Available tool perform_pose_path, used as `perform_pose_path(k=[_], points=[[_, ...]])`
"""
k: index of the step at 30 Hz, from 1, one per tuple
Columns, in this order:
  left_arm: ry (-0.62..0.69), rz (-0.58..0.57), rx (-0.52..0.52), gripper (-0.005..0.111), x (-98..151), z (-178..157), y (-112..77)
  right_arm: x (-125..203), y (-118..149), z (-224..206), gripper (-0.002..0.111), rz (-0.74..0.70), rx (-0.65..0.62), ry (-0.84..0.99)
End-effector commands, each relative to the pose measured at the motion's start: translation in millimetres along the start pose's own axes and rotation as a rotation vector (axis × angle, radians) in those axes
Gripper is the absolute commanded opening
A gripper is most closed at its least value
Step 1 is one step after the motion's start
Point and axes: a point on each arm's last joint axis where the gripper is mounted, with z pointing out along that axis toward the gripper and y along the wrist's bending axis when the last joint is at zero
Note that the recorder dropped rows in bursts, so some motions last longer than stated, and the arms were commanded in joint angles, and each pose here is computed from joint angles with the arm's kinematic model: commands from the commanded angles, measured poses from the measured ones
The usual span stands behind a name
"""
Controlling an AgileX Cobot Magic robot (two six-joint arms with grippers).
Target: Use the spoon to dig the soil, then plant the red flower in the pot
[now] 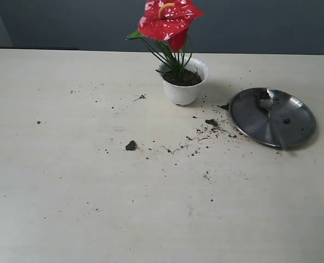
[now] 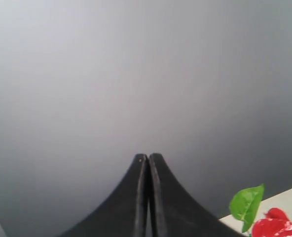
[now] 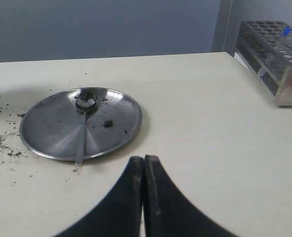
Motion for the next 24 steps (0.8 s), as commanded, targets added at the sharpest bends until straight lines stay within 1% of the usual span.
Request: perform_pose_path(k=[1, 6, 12, 15, 19, 24], points=[[0.014, 0.06, -0.098, 0.0, 8.2, -4.2, 6.4, 0.2, -0.3, 0.0, 0.0, 0.002, 0.006, -0.005], [-0.017, 0.076, -0.186, 0.0, 25.4, -6.4, 11.1, 0.2, -0.3, 0.0, 0.0, 0.002, 0.006, -0.005], [-0.082, 0.109, -0.3, 0.0, 55.3, -4.0, 18.4, 0.2, -0.3, 0.0, 0.0, 0.002, 0.006, -0.005], [-0.082, 0.123, -0.338, 0.0, 76.2, 0.3, 21.2, 0.2, -0.3, 0.0, 0.0, 0.002, 0.006, -0.005], [-0.056, 0.146, -0.376, 0.0, 110.6, 6.7, 23.5, 0.2, -0.3, 0.0, 0.0, 0.002, 0.006, -0.005], [-0.052, 0.144, -0.452, 0.0, 149.2, 7.0, 29.2, 0.2, -0.3, 0.0, 0.0, 0.002, 0.006, -0.005]])
